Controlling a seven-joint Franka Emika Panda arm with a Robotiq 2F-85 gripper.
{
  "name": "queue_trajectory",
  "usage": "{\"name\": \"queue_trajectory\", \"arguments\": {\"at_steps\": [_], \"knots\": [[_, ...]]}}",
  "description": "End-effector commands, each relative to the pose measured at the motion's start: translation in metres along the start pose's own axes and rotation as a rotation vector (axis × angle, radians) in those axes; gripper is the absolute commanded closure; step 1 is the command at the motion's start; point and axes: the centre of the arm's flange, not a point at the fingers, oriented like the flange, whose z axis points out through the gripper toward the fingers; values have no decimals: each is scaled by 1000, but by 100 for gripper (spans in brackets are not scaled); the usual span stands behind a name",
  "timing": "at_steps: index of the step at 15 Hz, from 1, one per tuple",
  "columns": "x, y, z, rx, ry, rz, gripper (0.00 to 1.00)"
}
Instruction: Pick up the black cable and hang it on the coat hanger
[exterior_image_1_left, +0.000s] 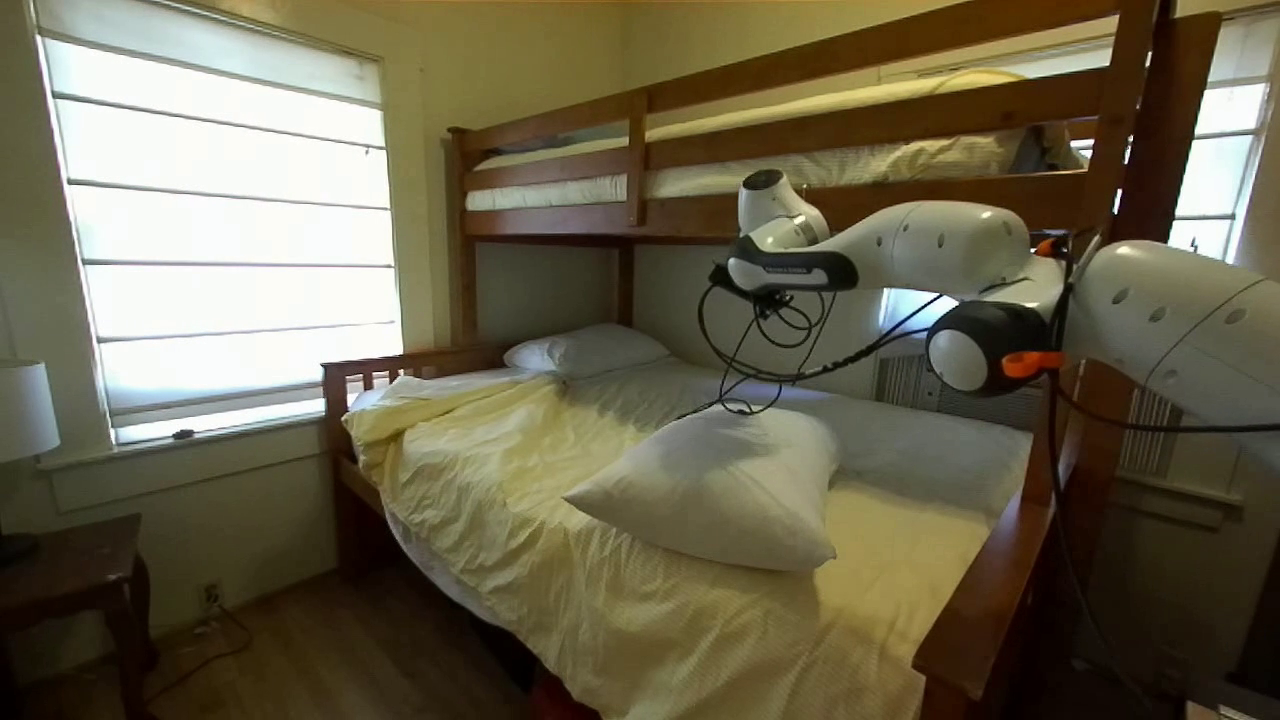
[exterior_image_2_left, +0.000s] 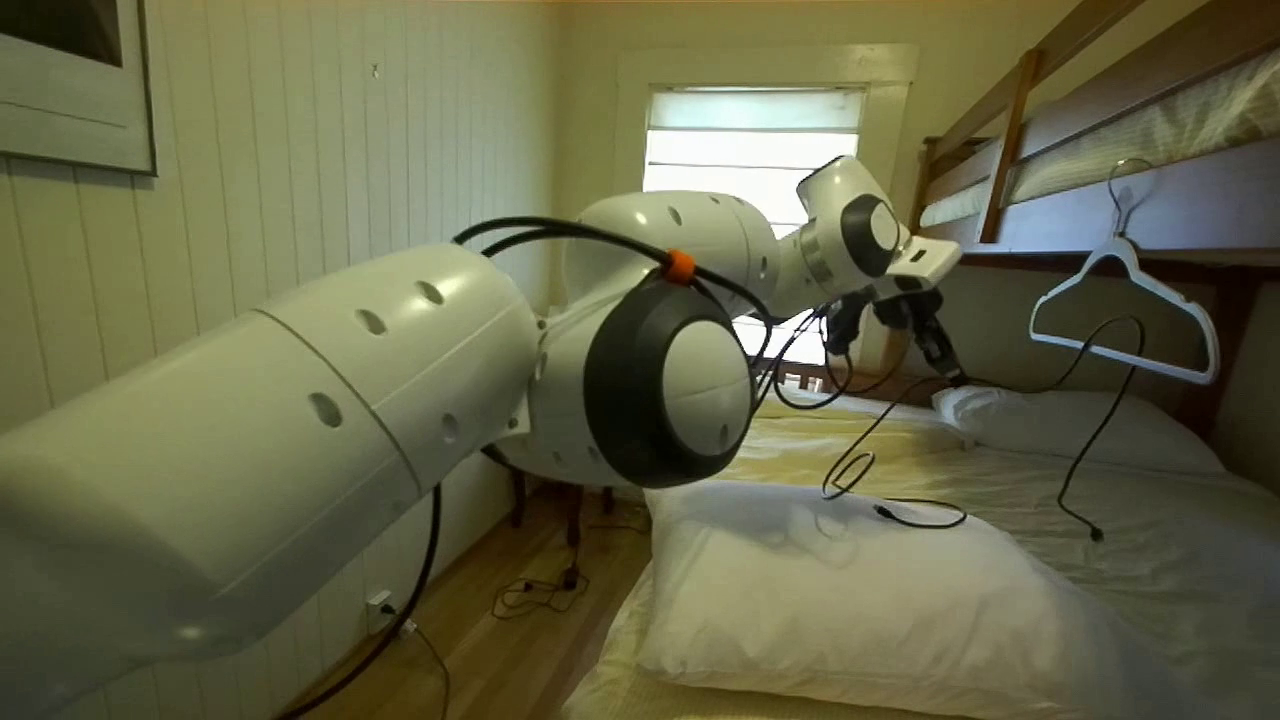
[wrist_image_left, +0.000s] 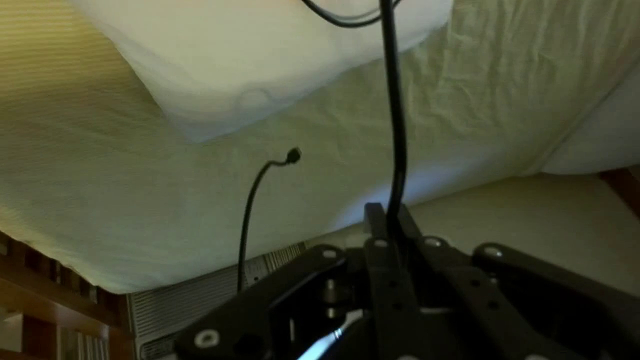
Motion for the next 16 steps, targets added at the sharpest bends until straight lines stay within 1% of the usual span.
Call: {"name": "queue_trajectory", "arguments": {"at_steps": [1,5,7,9,13,14,15,16], "knots": [[48,-15,-42,87,74,70,99],[91,1,-55,122,58,182,99],[111,12,-54,125,67,248,99],[125,20,-43,110,55,299,99],[131,30,-20,72,37,341,99],[130,32,-12,55,20,345,99],[128,37,-21,54,58,303,95],[127,39,-17,49,52,309,95]]}}
